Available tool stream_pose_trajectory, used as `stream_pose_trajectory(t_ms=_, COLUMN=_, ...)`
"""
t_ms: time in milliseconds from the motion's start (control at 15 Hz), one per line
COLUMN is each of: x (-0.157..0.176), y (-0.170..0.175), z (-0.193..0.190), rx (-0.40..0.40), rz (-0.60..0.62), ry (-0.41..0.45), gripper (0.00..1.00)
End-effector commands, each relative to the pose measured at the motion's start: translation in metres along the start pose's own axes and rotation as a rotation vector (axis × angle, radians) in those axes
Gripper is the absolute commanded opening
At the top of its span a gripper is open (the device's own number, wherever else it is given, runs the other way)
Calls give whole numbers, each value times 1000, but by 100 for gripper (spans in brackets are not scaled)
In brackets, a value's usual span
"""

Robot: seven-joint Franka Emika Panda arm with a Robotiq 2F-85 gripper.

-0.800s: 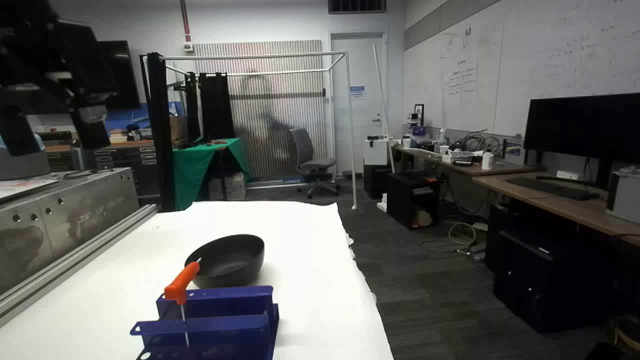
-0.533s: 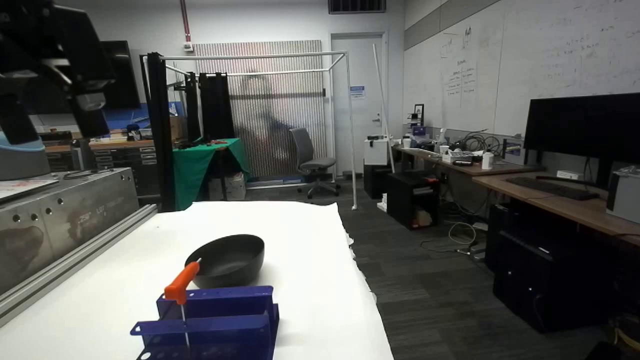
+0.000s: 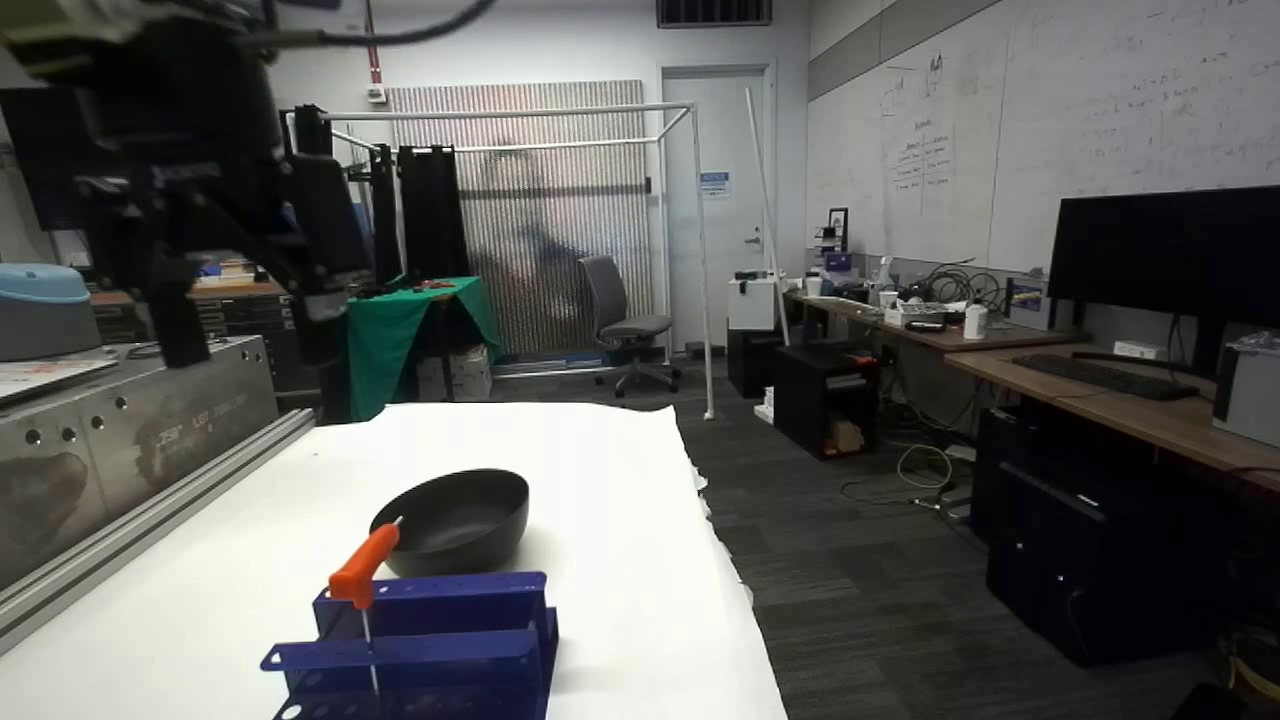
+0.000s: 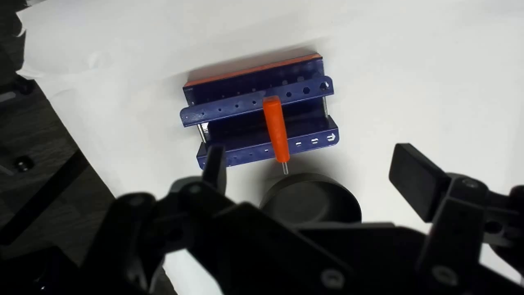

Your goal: Put the orange object inside the black bowl.

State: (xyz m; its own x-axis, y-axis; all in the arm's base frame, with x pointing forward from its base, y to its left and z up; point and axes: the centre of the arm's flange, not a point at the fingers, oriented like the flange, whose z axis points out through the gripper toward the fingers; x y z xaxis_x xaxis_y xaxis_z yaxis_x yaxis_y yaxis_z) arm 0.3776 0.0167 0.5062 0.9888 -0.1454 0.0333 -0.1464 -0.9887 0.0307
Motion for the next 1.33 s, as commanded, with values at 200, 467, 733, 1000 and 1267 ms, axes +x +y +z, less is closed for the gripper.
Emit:
stream_pose_trajectory(t_ms=200, x=74, y=30, z=65, rx=42, rz=-78, ry=-177, gripper=100)
stream_pose_trajectory(t_ms=467, x=81, y=26, z=105, rx=35, rz=-105, ry=-247, gripper=100)
stream_pose_trajectory(t_ms=733, x=80, y=27, z=131, rx=47, rz=-115, ry=-304, gripper=100)
stream_pose_trajectory(t_ms=1000, x=78, y=27, z=145, rx=73, rz=-127, ry=-302, gripper=100)
stream_pose_trajectory(t_ms=1267, x=80, y=25, z=151, rx=80, rz=-139, ry=-293, gripper=100)
